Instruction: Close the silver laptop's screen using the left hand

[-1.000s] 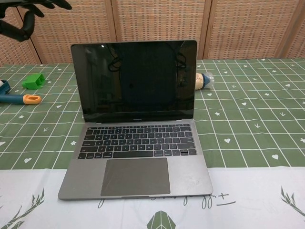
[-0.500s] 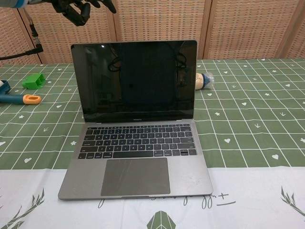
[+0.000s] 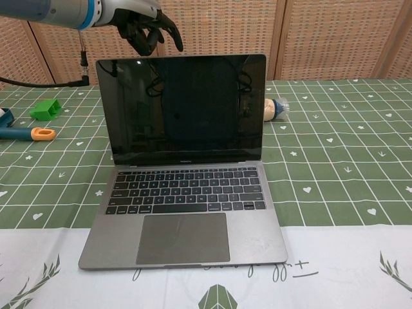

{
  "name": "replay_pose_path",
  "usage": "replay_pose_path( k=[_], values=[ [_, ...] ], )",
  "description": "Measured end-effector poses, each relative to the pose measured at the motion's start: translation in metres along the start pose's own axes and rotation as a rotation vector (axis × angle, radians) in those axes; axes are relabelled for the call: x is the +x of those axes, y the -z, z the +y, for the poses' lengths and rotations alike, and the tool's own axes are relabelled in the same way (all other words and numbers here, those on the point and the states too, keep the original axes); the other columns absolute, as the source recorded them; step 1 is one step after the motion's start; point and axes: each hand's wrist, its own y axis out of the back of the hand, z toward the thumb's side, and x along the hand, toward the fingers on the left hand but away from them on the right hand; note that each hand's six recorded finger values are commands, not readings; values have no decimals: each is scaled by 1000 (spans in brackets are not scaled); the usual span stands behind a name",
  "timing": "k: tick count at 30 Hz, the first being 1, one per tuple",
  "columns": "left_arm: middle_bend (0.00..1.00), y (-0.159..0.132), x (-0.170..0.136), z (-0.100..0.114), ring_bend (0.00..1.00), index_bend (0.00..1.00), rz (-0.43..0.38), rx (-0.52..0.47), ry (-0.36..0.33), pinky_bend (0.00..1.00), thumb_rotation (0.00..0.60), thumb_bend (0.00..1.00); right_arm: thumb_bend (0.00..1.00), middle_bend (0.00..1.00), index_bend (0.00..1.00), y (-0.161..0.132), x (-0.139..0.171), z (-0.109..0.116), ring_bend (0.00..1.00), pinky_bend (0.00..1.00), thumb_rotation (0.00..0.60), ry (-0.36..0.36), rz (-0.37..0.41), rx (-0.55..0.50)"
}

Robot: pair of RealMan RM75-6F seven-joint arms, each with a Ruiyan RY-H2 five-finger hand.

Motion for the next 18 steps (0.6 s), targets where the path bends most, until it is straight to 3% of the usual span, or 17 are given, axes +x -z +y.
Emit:
replay_pose_path(
  k=[12,18],
  values=[
    [289,-14,-3,-6,325,431,-31,-24,15,341,600,1000,16,0,0,2,1,3,0,0,600,8,-2,-10],
    [328,-20,-6,-4,361,465,-49,-36,17,355,600,1000,15,0,0,2,1,4,0,0,600,11,-1,-13]
  ],
)
